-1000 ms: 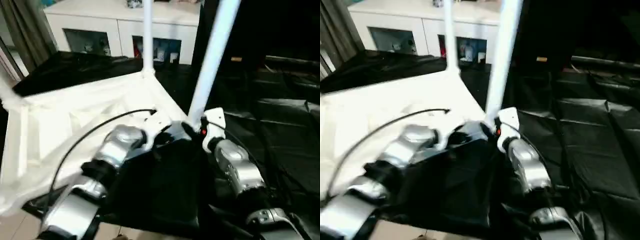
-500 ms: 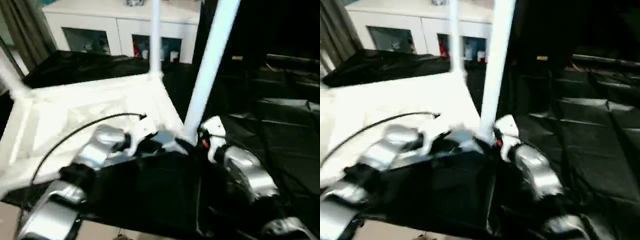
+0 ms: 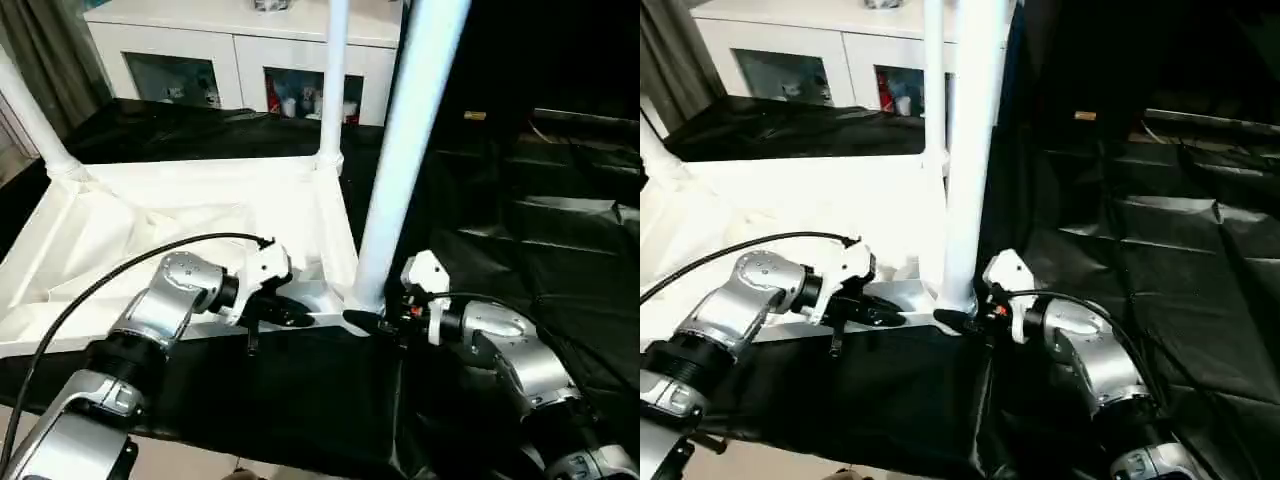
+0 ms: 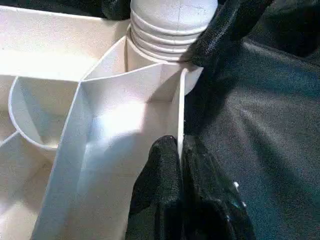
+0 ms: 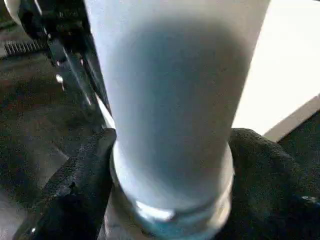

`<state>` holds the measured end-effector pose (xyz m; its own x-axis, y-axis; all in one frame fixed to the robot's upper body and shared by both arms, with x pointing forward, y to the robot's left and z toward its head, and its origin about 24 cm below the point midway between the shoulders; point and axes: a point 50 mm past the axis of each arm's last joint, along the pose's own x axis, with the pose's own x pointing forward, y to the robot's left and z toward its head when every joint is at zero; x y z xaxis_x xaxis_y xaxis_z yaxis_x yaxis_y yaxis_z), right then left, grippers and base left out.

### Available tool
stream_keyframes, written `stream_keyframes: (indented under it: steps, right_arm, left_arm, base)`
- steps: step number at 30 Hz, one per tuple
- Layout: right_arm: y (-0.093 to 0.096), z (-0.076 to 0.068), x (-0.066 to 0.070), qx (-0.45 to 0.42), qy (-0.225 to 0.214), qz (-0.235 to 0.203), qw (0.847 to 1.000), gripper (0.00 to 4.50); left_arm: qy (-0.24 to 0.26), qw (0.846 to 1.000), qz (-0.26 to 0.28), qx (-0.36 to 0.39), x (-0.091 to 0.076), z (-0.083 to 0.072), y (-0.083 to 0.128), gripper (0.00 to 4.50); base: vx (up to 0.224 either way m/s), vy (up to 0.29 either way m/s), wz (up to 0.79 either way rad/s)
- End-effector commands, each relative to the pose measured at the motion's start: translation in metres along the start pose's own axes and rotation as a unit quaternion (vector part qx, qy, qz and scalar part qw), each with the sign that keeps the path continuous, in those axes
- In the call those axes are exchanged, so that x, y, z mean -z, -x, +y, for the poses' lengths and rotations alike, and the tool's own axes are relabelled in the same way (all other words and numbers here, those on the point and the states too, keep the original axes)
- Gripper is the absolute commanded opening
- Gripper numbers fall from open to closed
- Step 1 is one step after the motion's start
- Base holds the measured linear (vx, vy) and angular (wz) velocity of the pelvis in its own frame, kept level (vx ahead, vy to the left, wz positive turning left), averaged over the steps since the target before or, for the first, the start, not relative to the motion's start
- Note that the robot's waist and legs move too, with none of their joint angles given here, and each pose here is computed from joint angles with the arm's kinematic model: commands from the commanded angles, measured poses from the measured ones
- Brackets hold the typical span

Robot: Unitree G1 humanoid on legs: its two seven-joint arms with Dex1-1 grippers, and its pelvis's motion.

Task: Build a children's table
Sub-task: Rotate leg to tighten

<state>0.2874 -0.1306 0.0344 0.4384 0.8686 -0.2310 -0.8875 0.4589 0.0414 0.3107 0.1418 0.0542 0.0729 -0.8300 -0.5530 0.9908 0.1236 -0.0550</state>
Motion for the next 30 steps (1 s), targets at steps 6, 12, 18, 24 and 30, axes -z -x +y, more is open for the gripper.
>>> stream_keyframes:
  steps: [6,12,18,24,30]
  right_arm:
    - [0.003,-0.003,0.0,0.009,-0.003,0.001,1.0,2.89]
    - [-0.007,-0.02,0.022,0.202,-0.06,0.023,0.977,2.75]
    - [-0.032,-0.02,0.02,0.326,-0.119,0.009,0.938,2.73]
    - [-0.044,-0.015,0.008,0.284,-0.085,-0.022,0.955,3.29]
    - [-0.028,-0.017,0.0,0.206,-0.036,-0.031,0.977,3.61]
  left_arm:
    - [0.011,1.0,0.012,0.022,0.005,-0.005,-0.007,0.0]
    - [0.028,0.99,0.042,-0.132,0.008,0.017,-0.023,0.0]
    - [0.059,0.972,0.004,-0.226,-0.021,0.027,-0.061,0.0]
    - [0.029,0.978,0.003,-0.208,-0.033,0.025,-0.074,0.0]
    - [0.003,0.987,0.017,-0.157,-0.024,0.023,-0.059,0.0]
  base:
    - [0.0,0.0,0.0]
    - [0.0,0.0,0.0]
    - [0.0,0.0,0.0]
    - [0.0,0.0,0.0]
    - [0.0,0.0,0.0]
